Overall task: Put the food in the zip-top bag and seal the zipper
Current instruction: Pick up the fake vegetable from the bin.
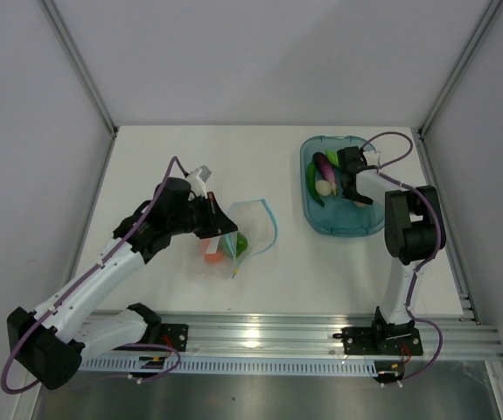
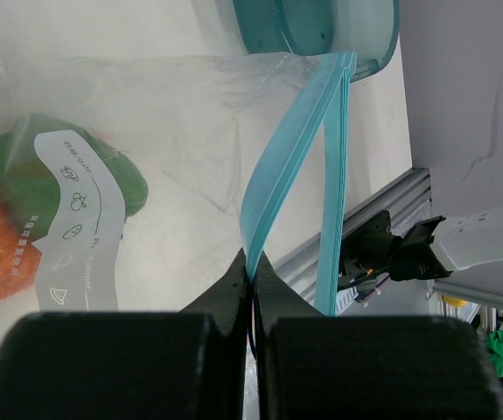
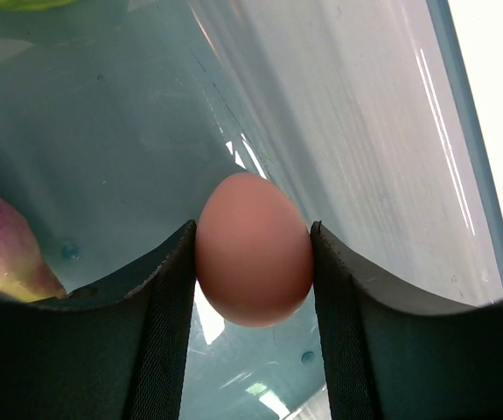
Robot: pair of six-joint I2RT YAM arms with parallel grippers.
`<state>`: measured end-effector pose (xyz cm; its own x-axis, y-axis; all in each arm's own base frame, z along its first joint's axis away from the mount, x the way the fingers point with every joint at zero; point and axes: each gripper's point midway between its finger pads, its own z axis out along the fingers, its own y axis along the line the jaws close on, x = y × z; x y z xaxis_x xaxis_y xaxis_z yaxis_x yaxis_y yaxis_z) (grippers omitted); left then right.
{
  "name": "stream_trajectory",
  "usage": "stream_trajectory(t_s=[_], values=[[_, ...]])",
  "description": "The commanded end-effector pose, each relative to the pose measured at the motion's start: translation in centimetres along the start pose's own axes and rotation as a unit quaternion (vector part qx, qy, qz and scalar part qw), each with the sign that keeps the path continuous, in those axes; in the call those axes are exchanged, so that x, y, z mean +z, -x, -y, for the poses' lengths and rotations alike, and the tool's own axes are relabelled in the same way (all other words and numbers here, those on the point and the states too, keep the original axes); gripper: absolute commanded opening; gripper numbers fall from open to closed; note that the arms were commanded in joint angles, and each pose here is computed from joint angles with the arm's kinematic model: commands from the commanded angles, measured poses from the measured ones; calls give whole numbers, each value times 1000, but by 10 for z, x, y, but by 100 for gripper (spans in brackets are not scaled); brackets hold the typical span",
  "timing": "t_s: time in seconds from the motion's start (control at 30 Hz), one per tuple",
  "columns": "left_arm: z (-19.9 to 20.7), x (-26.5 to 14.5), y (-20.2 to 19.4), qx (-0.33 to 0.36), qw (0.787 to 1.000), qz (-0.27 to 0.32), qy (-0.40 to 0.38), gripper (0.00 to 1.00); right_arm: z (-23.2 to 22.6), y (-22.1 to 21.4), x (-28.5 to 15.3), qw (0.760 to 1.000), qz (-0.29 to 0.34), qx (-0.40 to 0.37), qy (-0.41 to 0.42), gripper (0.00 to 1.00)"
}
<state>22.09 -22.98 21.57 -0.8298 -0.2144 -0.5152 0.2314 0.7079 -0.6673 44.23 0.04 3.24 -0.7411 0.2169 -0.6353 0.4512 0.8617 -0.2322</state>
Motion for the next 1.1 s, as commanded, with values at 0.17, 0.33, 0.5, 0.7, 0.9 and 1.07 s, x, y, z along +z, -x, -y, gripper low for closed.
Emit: stream_trajectory(t_s=[0.17,0.33,0.5,0.7,0.9,1.07], values=[[8,-8,6,8,999,25,-25,1,-17,47,-71,994,73,22,83,0],[5,-8,3,6,999,24,-25,1,-41,59,-129,979,110,11,169,0],[7,-9,4,7,999,27,-27,1,-67,57,-214,941,153,-17,301,0],[11,-11,7,9,999,29,-31,1,-84,25,-326,863,212,-96,448,0],[12,-10,8,8,999,28,-33,0,-83,-24,-407,761,208,-171,590,0],[11,-9,8,4,999,28,-32,1,-85,-54,-436,706,193,-208,649,5]])
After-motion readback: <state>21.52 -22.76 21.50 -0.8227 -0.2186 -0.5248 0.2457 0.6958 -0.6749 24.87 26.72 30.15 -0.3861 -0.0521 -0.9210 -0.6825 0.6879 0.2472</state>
